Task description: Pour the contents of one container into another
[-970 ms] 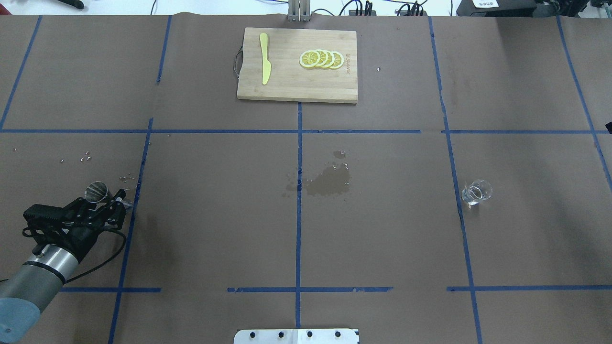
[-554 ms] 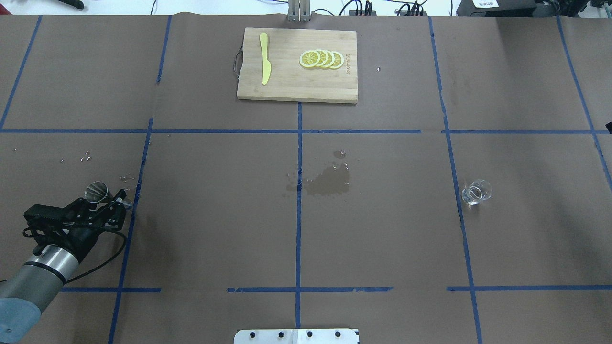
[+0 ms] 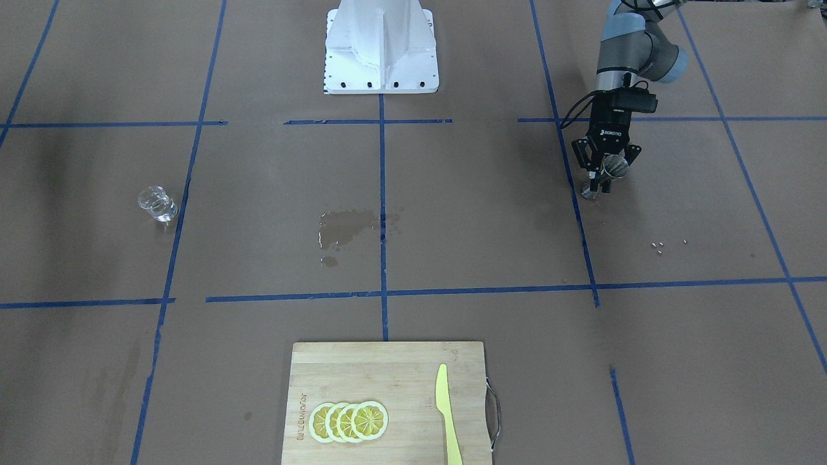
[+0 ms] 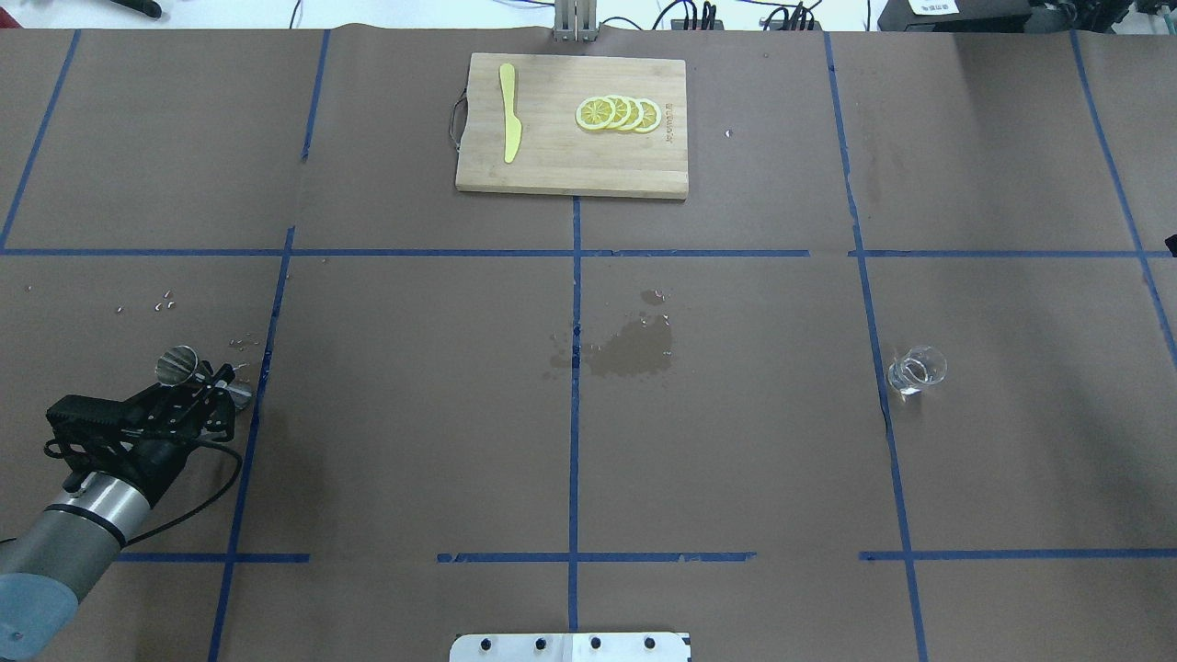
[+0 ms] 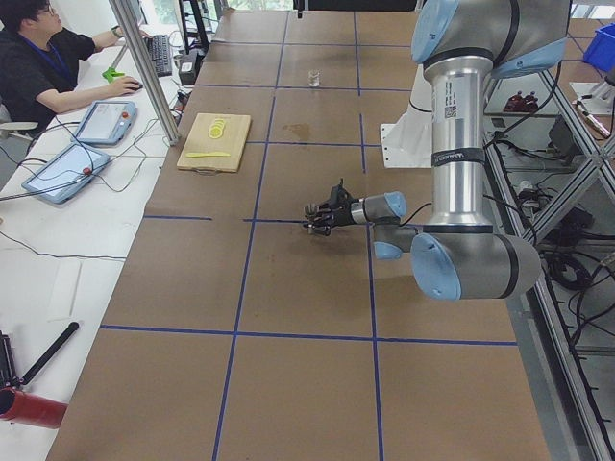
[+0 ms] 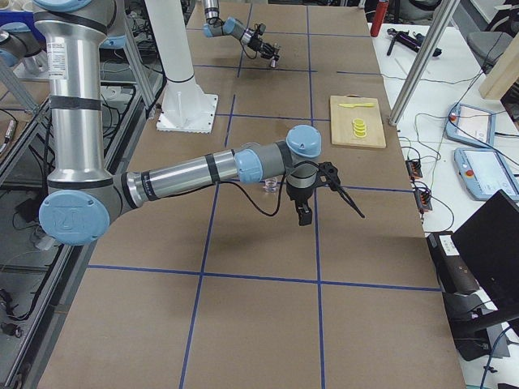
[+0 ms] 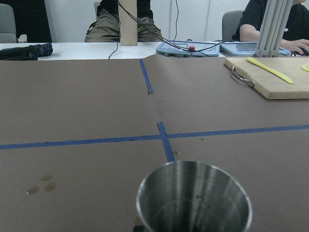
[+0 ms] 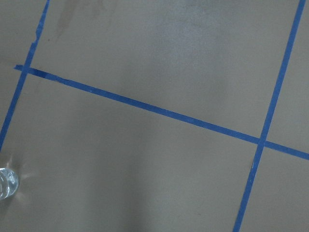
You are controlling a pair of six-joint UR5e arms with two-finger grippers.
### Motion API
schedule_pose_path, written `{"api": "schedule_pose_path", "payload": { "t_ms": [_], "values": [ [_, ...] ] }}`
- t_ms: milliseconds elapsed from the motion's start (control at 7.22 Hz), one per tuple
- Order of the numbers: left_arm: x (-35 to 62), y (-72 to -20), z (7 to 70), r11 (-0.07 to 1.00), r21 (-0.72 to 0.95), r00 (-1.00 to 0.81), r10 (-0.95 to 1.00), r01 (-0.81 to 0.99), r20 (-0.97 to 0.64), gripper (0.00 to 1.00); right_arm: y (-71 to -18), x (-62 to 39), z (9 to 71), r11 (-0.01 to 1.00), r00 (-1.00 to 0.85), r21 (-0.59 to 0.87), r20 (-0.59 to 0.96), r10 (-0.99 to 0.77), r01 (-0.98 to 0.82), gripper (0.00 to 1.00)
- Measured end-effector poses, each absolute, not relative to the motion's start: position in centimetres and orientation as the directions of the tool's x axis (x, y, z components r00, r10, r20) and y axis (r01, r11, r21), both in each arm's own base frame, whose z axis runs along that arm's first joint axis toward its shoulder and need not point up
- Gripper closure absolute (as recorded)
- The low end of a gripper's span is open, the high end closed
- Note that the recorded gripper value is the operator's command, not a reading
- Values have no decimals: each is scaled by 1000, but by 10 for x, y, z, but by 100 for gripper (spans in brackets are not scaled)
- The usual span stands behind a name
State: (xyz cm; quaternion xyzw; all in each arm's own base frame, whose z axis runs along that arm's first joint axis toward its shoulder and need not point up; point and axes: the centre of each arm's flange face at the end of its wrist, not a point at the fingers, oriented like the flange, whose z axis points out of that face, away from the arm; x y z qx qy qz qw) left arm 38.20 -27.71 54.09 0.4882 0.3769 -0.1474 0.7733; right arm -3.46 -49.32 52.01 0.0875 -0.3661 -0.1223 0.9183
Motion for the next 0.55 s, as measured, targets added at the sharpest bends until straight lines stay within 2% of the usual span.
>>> {"api": "schedule_pose_path", "payload": {
  "t_ms": [554],
  "values": [
    [358,-274,531,457,569,561,170,683,-810,100,-494,-35,519,955,702,251,652,-289,160,0]
  ]
}}
